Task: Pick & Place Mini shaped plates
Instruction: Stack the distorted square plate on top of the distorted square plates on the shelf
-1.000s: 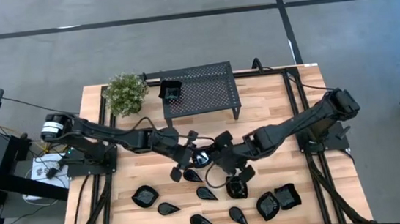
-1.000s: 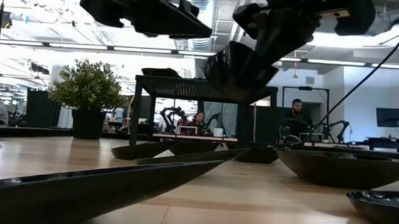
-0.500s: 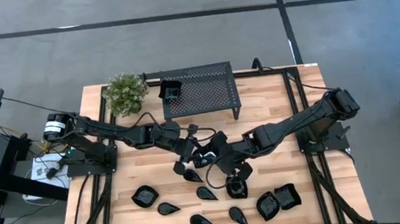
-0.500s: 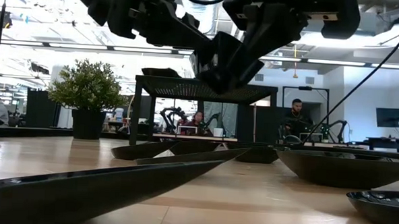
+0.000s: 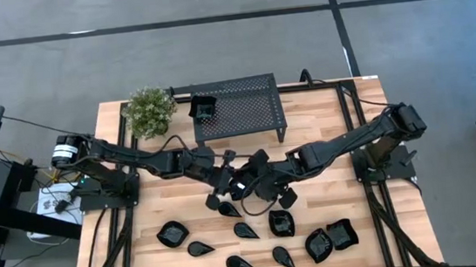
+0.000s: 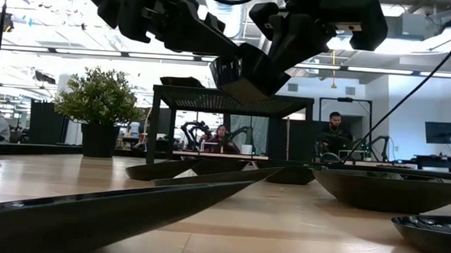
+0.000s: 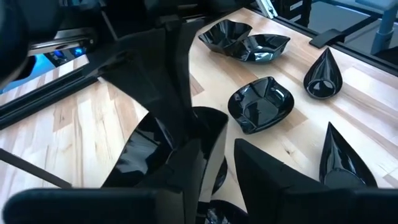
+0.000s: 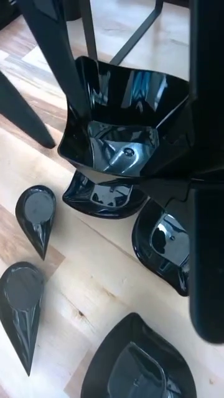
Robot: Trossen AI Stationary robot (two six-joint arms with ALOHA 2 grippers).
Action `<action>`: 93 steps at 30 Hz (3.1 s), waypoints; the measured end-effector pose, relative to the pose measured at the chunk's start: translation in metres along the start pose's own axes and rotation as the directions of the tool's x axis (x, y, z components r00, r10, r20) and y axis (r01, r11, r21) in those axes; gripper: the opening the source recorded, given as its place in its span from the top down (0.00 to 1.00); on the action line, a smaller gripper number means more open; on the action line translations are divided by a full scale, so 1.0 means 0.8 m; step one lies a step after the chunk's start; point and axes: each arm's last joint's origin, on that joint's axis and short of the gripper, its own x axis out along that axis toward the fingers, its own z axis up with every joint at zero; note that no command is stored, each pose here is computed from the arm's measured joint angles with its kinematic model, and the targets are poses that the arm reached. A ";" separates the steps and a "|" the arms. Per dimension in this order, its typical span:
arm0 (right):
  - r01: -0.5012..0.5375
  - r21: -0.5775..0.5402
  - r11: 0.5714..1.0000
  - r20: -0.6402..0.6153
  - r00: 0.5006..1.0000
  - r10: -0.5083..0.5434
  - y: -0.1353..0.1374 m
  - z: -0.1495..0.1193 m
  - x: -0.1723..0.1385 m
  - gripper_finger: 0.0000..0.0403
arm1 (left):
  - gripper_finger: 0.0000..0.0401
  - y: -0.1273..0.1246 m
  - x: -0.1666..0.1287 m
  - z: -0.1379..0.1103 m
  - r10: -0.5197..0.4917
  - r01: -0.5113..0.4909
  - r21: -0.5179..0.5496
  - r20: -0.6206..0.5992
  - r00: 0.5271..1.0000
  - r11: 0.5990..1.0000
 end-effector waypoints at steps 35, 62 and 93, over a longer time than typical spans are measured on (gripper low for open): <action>0.103 -0.023 0.994 0.082 0.992 -0.100 -0.004 0.016 -0.013 0.69 | 0.98 -0.001 0.000 -0.002 -0.006 0.005 -0.001 -0.014 1.000 1.000; 0.425 0.604 0.674 -0.035 0.859 -0.511 0.078 -0.142 -0.111 0.70 | 0.98 0.103 -0.182 0.067 0.705 -0.699 0.107 -0.197 0.682 0.707; 0.432 0.549 0.716 0.051 0.837 -0.544 0.068 -0.138 -0.092 0.71 | 0.81 0.135 -0.166 -0.020 0.546 -0.479 0.266 -0.473 0.692 0.837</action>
